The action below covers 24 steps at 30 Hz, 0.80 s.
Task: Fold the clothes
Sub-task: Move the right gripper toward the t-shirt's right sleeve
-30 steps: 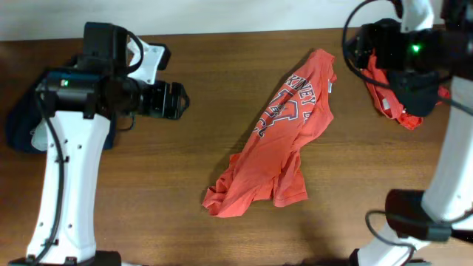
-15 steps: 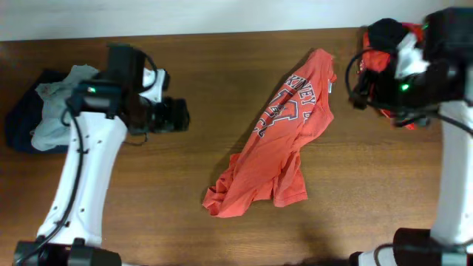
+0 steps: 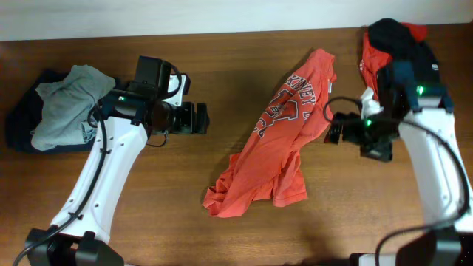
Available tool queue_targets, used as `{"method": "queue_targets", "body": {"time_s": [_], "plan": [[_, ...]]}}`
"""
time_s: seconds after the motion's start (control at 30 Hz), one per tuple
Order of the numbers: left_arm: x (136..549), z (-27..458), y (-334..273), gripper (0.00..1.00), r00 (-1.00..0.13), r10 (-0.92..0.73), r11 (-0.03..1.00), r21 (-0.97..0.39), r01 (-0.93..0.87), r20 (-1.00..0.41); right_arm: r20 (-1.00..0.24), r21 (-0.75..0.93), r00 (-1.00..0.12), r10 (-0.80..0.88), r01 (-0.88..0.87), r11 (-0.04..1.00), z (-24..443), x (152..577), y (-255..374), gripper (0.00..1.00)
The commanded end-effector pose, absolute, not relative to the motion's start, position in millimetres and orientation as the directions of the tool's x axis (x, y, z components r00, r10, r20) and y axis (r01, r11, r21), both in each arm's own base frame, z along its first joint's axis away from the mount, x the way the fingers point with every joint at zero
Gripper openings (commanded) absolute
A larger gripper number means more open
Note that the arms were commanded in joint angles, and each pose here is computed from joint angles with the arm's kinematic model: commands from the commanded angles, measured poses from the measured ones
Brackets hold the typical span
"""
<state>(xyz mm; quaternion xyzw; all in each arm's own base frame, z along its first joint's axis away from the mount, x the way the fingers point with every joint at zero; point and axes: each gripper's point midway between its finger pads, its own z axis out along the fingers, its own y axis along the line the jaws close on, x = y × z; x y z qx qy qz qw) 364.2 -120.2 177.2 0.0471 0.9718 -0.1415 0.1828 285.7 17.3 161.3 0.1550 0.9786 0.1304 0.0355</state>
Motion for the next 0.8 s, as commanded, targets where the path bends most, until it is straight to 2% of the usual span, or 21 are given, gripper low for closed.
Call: {"method": "queue_targets", "body": {"time_s": [0.0,0.13,0.77], "plan": [[367.7,174.1,-112.5,0.99,-0.925,0.037,0.969,-0.211,0.125,-0.379,-0.085,0.306,-0.941,0.327,0.287,0.908,162.7,273.7,21.4,0.99],[370.3,172.4,-113.0,0.99,-0.924,0.037,0.969,-0.211,0.126,-0.381,-0.111,0.345,-0.940,0.323,0.269,0.899,147.8,270.6,27.7,0.99],[377.6,129.5,-115.5,0.99,-0.958,0.045,0.973,-0.204,0.106,-0.283,-0.014,0.370,-0.944,0.330,0.302,0.878,96.7,247.7,37.4,0.99]]}}
